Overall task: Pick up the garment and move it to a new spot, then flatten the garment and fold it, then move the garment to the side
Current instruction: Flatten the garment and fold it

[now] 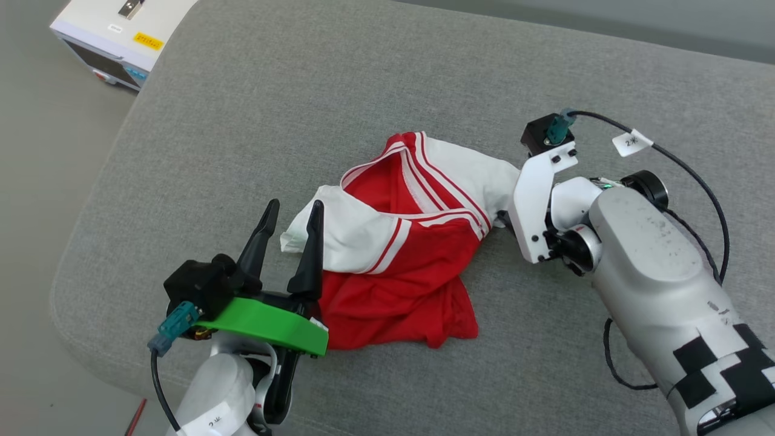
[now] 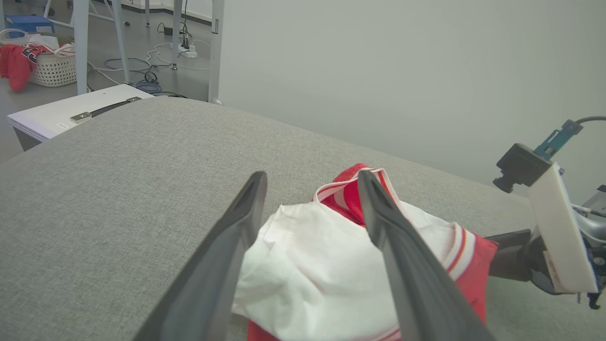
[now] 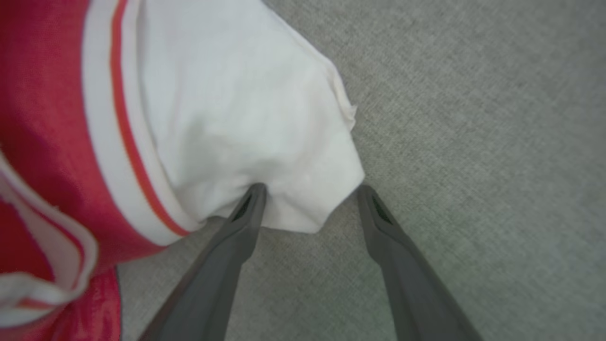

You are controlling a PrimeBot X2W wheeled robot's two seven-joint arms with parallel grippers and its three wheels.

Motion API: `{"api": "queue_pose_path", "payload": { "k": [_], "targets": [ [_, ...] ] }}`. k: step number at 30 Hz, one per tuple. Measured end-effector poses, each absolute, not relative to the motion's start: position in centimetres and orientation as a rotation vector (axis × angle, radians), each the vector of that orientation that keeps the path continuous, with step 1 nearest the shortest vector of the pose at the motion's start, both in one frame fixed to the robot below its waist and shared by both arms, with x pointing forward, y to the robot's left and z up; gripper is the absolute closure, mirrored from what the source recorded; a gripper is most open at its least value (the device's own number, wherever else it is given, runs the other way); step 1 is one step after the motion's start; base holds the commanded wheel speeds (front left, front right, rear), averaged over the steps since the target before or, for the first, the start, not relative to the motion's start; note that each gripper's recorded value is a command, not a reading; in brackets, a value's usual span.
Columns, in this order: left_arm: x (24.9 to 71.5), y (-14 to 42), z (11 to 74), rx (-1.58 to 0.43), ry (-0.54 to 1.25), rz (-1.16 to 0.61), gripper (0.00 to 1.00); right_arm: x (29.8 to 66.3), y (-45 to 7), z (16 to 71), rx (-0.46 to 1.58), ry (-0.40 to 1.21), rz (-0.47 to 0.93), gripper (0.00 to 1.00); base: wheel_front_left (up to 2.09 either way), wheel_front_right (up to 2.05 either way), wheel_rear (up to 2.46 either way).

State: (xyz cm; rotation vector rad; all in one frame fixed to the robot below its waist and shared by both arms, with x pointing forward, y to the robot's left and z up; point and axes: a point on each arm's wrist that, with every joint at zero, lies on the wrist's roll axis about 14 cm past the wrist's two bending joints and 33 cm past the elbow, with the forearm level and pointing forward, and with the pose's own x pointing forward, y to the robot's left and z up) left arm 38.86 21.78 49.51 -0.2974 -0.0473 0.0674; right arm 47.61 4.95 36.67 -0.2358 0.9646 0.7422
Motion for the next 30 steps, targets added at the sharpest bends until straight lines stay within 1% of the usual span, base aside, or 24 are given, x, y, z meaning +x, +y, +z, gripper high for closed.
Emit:
{"api": "queue_pose_path", "payload": {
  "k": [2, 3, 4, 5, 8, 11, 14, 19, 22, 25, 30],
  "targets": [
    [38.7, 22.3, 49.1, -0.294, -0.038, 0.084, 0.0, 47.3, 5.0, 36.0, -0.256, 1.04, 0.748, 0.0, 0.0, 0.0, 0.0],
    [38.6, 22.4, 49.0, -0.292, -0.034, 0.091, 0.0, 47.3, 5.0, 35.9, -0.264, 1.065, 0.75, 0.53, 0.0, 0.0, 0.0],
    [38.5, 22.6, 48.9, -0.288, -0.031, 0.099, 0.0, 47.3, 5.0, 35.7, -0.275, 1.088, 0.751, 0.75, 0.0, 0.0, 0.0],
    [38.4, 22.8, 48.8, -0.286, -0.029, 0.103, 0.0, 47.2, 5.0, 35.6, -0.283, 1.111, 0.754, 1.0, 0.0, 0.0, 0.0],
    [38.3, 23.1, 48.6, -0.281, -0.025, 0.114, 0.0, 47.0, 5.2, 35.6, -0.295, 1.14, 0.765, 1.0, 0.0, 0.0, 0.0],
    [38.3, 23.0, 48.6, -0.284, -0.027, 0.113, 0.0, 46.9, 5.4, 35.9, -0.284, 1.131, 0.774, 1.0, 0.0, 0.0, 0.0],
    [38.3, 22.8, 48.8, -0.285, -0.034, 0.109, 0.0, 47.7, 5.3, 37.0, -0.257, 1.076, 0.77, 1.0, 0.0, 0.0, 0.0],
    [38.0, 22.9, 49.4, -0.282, -0.052, 0.108, 0.0, 49.6, 4.9, 40.1, -0.204, 0.919, 0.758, 1.0, 0.0, 0.0, 0.0],
    [37.5, 23.0, 49.7, -0.284, -0.062, 0.113, 0.0, 51.0, 3.2, 42.5, -0.181, 0.815, 0.725, 1.0, 0.0, 0.0, 0.0],
    [37.0, 22.7, 49.5, -0.29, -0.057, 0.107, 0.0, 51.6, 0.9, 44.4, -0.161, 0.73, 0.685, 1.0, 0.0, 0.0, 0.0],
    [36.5, 22.0, 49.6, -0.293, -0.06, 0.084, 0.0, 51.4, -5.9, 46.5, -0.129, 0.631, 0.551, 1.0, 0.0, 0.0, 0.0]
  ]
}}
